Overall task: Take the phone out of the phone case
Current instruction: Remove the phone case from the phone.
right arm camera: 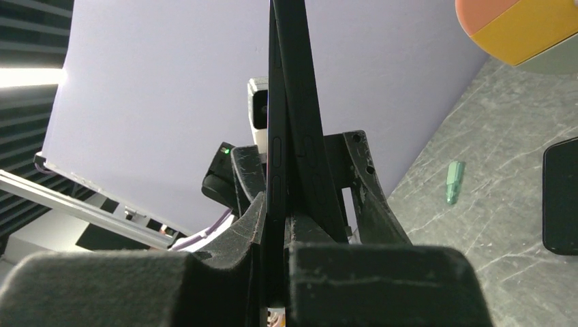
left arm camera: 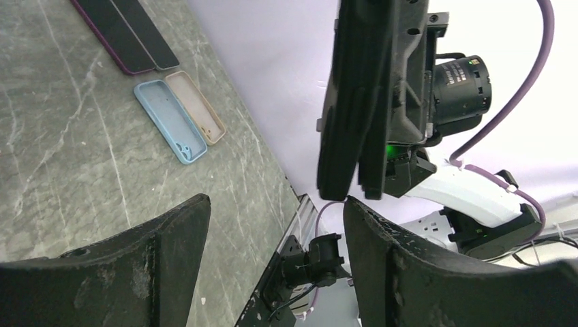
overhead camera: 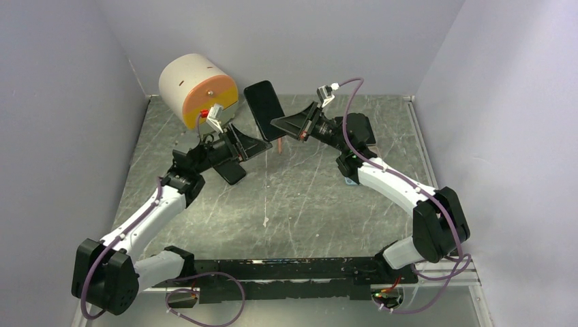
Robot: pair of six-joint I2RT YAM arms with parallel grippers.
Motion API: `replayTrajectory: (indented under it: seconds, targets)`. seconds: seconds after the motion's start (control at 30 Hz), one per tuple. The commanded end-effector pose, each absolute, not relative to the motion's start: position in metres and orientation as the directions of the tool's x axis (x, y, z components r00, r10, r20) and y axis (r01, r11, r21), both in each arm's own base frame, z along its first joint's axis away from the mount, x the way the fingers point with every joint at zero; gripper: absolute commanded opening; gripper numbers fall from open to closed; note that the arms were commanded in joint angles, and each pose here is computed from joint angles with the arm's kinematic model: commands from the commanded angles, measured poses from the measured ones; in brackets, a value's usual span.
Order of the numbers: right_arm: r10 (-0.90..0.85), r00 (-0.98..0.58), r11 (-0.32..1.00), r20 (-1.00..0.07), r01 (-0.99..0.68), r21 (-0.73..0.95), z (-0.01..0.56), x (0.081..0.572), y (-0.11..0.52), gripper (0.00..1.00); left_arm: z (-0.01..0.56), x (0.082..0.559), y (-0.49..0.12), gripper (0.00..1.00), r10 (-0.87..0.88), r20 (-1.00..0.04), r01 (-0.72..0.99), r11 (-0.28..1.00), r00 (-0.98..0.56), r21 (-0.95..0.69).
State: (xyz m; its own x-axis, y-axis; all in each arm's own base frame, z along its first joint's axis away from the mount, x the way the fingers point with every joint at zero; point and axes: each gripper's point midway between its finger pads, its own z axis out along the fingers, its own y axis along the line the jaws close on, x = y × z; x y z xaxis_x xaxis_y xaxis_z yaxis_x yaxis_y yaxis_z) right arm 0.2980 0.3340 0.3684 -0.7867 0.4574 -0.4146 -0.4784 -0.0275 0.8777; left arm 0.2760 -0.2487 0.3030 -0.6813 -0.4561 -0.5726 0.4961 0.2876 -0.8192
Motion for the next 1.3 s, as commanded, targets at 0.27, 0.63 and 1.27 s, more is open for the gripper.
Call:
replayTrajectory:
  seconds: [0.27, 0.63, 1.27]
  targets:
    - [0.489, -0.723, -0.098, -0.488, -0.602, 0.793, 0.414, 0.275, 0.325, 0.0, 0.336, 0.281, -0.252, 0.66, -0.482, -0.63, 0.583, 0.268, -0.609, -0.767]
    - [0.472, -0.711, -0.087, -0.522, -0.627, 0.774, 0.417, 0.268, 0.325, 0.0, 0.337, 0.29, -0.249, 0.63, -0.518, -0.615, 0.555, 0.289, -0.595, -0.78]
    - [0.387, -0.727, -0.051, -0.567, -0.631, 0.774, 0.398, 0.253, 0.336, 0.0, 0.378, 0.307, -0.255, 0.08, -0.573, -0.613, 0.619, 0.22, -0.544, -0.754]
